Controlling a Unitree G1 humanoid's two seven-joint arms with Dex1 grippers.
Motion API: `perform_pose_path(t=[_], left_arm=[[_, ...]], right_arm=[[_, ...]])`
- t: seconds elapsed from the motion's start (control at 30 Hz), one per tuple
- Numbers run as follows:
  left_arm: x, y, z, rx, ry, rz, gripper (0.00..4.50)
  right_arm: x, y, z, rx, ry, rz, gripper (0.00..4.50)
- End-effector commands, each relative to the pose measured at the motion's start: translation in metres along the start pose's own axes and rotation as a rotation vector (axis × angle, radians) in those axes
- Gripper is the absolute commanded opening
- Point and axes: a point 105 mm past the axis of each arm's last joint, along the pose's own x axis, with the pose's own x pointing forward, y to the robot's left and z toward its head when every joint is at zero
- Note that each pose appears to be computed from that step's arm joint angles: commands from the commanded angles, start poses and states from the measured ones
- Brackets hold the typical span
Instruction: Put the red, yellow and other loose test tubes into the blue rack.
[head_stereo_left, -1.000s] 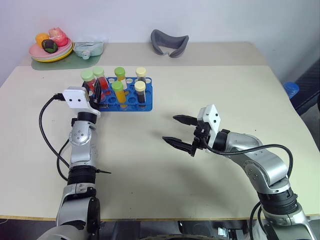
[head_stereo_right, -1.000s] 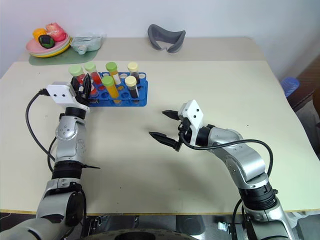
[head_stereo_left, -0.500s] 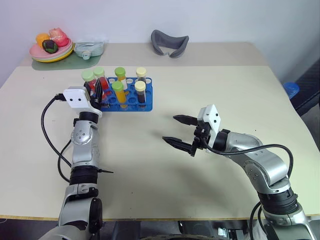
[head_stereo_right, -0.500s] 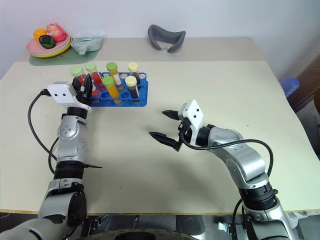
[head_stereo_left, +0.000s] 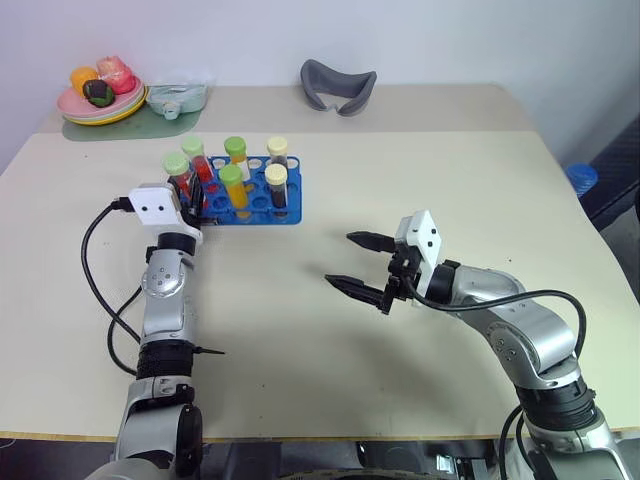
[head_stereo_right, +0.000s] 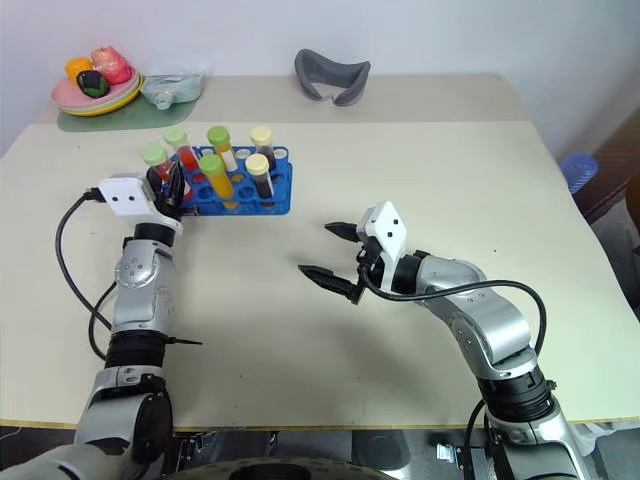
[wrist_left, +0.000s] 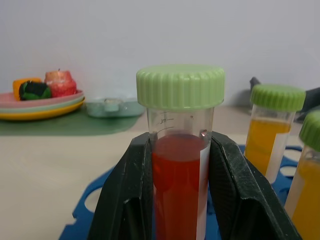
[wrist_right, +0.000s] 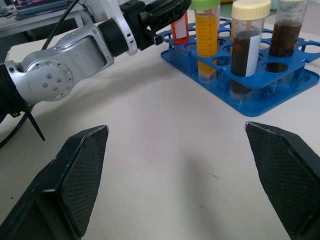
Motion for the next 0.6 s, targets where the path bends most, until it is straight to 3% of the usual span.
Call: perform_pose_path(t=[0.03, 0.13, 0.23, 0.37, 0.6], left_arm=[[0.001, 0.0, 0.009, 0.008, -0.033, 0.002, 1.2], [0.002, -0.002, 0.007, -0.002, -0.024, -0.001, 1.2], [0.002, -0.004, 0.006, -0.016, -0.019, -0.005, 2.3], [0.001, -0.001, 0.015, -0.007, -0.037, -0.013, 4.32], [-0.036, 0.027, 0.061, -0.014, -0.081, -0.125, 4.42]], right_arm=[[0.0, 0.004, 0.011, -0.038, -0.035, 0.014, 4.5], [0.0, 0.004, 0.011, -0.038, -0.034, 0.015, 4.5], [-0.001, 0.003, 0.011, -0.038, -0.032, 0.014, 4.5], [-0.002, 0.003, 0.01, -0.039, -0.029, 0.015, 4.5], [-0.019, -0.015, 0.009, -0.064, 0.013, -0.021, 4.5]])
